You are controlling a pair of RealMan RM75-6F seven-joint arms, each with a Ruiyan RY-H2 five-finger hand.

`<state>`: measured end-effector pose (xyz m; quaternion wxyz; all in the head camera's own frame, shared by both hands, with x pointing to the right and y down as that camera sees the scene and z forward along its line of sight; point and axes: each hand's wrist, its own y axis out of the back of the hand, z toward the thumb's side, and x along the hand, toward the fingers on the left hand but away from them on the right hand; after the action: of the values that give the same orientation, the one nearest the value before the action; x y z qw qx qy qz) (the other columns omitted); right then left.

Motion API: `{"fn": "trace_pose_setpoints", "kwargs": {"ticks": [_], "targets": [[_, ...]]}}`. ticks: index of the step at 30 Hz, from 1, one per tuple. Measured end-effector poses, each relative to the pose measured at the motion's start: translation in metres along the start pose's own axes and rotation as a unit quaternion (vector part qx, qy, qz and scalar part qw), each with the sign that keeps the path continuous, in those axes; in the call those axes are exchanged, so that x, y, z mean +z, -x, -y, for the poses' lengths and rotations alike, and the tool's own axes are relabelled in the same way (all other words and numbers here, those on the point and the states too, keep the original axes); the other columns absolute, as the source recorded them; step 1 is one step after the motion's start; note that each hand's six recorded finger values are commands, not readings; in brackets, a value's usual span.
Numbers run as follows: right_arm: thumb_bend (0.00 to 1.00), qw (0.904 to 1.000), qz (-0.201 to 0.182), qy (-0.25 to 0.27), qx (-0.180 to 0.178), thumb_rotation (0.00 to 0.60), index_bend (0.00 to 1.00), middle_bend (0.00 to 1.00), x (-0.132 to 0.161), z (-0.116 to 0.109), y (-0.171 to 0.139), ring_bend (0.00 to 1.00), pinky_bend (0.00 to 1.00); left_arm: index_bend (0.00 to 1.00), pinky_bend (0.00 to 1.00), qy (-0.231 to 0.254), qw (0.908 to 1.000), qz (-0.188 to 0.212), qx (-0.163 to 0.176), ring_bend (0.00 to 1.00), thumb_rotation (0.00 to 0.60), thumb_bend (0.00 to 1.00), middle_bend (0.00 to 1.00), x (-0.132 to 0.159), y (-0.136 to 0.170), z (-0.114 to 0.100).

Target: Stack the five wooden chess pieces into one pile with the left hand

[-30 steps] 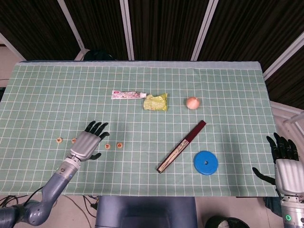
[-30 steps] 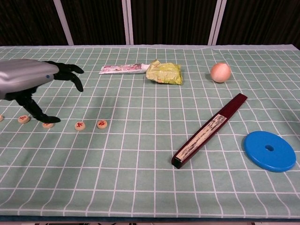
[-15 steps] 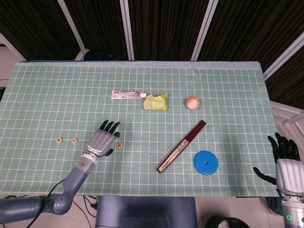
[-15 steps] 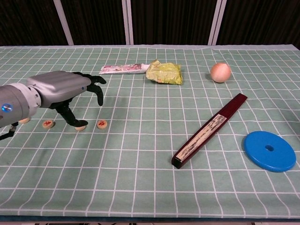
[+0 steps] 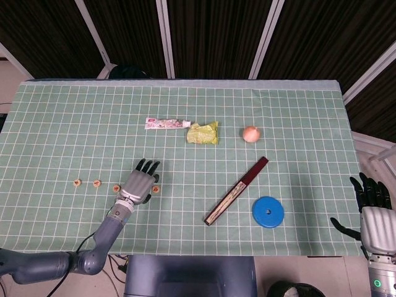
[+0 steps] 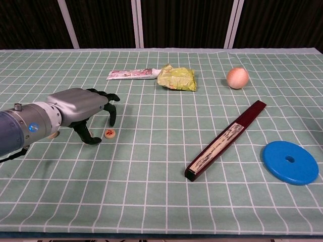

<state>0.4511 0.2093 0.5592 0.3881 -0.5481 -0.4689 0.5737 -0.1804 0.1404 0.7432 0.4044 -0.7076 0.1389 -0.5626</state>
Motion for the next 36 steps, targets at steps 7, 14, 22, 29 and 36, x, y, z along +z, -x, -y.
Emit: {"fn": "trace_pose_setpoints", "kwargs": {"ticks": [7,14,22,29,36], "targets": [[0.23,1.0,0.0,0.0,-0.001,0.6,0.08,0.01,-0.0002,-0.0002,0.0007,0.0,0.0,0.45,0.0,-0.006,1.0,0.005,0.002,0.0,0.6,0.31,0.0,0.0053,-0.0021,0.0005],[0.23,1.0,0.001,0.001,0.0,0.6,0.08,0.01,-0.0004,0.0,0.0006,0.0,0.0,0.46,0.0,-0.018,0.9998,0.001,0.003,0.0,0.6,0.32,0.0,0.0044,-0.0008,0.0007],[0.23,1.0,0.002,0.001,-0.001,0.6,0.08,0.01,-0.0006,-0.0001,0.0009,0.0,0.0,0.47,0.0,-0.027,0.9996,-0.005,0.004,0.0,0.6,0.32,0.0,0.0039,-0.0024,0.0003],[0.23,1.0,0.003,0.0,0.0,0.6,0.08,0.01,-0.0005,0.0005,0.0011,0.0,0.0,0.48,0.0,-0.035,0.9994,-0.004,0.006,0.0,0.6,0.32,0.0,0.0053,-0.002,-0.0006],[0.23,1.0,0.004,-0.001,-0.001,0.6,0.08,0.01,-0.0009,0.0003,0.0014,0.0,0.0,0.48,0.0,-0.04,0.9992,0.0,0.005,0.0,0.6,0.34,0.0,0.01,-0.0033,-0.0004]]}}
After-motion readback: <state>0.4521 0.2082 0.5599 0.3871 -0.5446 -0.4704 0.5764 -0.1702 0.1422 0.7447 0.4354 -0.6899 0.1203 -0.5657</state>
